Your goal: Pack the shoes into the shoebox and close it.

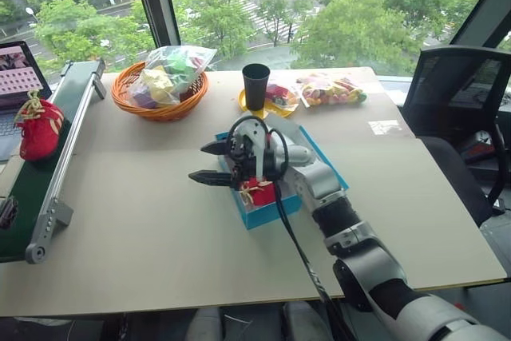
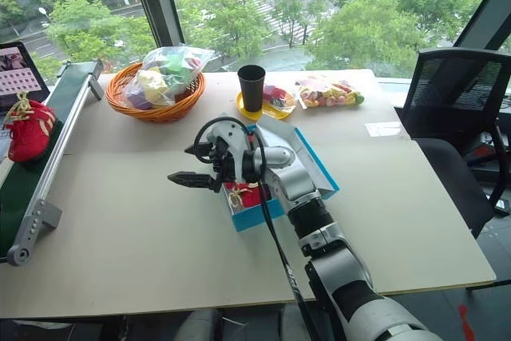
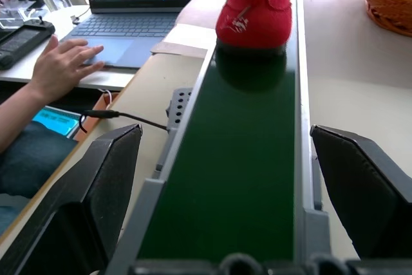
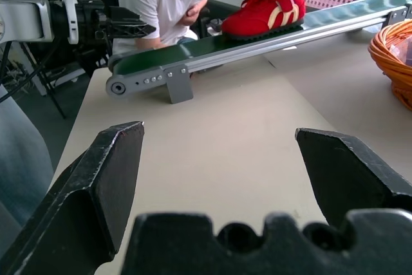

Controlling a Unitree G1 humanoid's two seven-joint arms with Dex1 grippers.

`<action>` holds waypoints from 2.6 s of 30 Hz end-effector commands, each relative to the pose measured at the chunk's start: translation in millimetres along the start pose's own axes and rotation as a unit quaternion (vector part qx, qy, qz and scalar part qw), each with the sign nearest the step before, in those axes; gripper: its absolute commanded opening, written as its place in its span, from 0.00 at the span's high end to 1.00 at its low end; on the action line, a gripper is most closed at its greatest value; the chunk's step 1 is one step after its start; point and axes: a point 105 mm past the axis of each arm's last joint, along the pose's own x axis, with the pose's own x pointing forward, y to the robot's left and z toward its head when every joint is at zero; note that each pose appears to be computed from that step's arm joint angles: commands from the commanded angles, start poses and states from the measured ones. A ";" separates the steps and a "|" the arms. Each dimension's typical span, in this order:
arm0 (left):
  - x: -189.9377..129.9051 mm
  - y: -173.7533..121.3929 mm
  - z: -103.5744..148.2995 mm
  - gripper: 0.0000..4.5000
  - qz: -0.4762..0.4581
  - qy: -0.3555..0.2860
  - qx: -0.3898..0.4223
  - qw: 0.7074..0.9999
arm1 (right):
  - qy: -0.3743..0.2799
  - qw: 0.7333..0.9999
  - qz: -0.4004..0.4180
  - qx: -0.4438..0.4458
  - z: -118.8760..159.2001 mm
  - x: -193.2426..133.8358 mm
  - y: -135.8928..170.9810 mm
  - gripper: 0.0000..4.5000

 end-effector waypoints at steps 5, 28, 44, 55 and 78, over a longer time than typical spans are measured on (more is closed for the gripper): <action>17.2 3.7 12.2 0.00 -0.011 -0.016 0.021 1.000 | -0.016 1.000 -0.010 -0.017 13.4 -5.7 2.3 0.01; 18.1 -18.2 -18.6 0.41 -0.079 0.033 -0.024 0.996 | -0.001 1.000 -0.019 -0.025 10.1 -8.4 3.0 0.00; 14.2 -117.5 77.8 0.96 -0.191 -0.099 -0.044 0.976 | -0.098 0.971 -0.043 0.216 46.9 -19.7 -20.4 0.00; 3.1 -285.3 184.3 0.96 -0.380 -0.211 -0.088 0.896 | -0.249 0.908 -0.035 0.336 121.8 -47.1 -43.0 0.00; -53.4 -368.1 209.5 0.96 -0.496 -0.212 -0.126 0.833 | -0.283 0.876 -0.143 0.362 112.9 -64.4 -78.1 0.00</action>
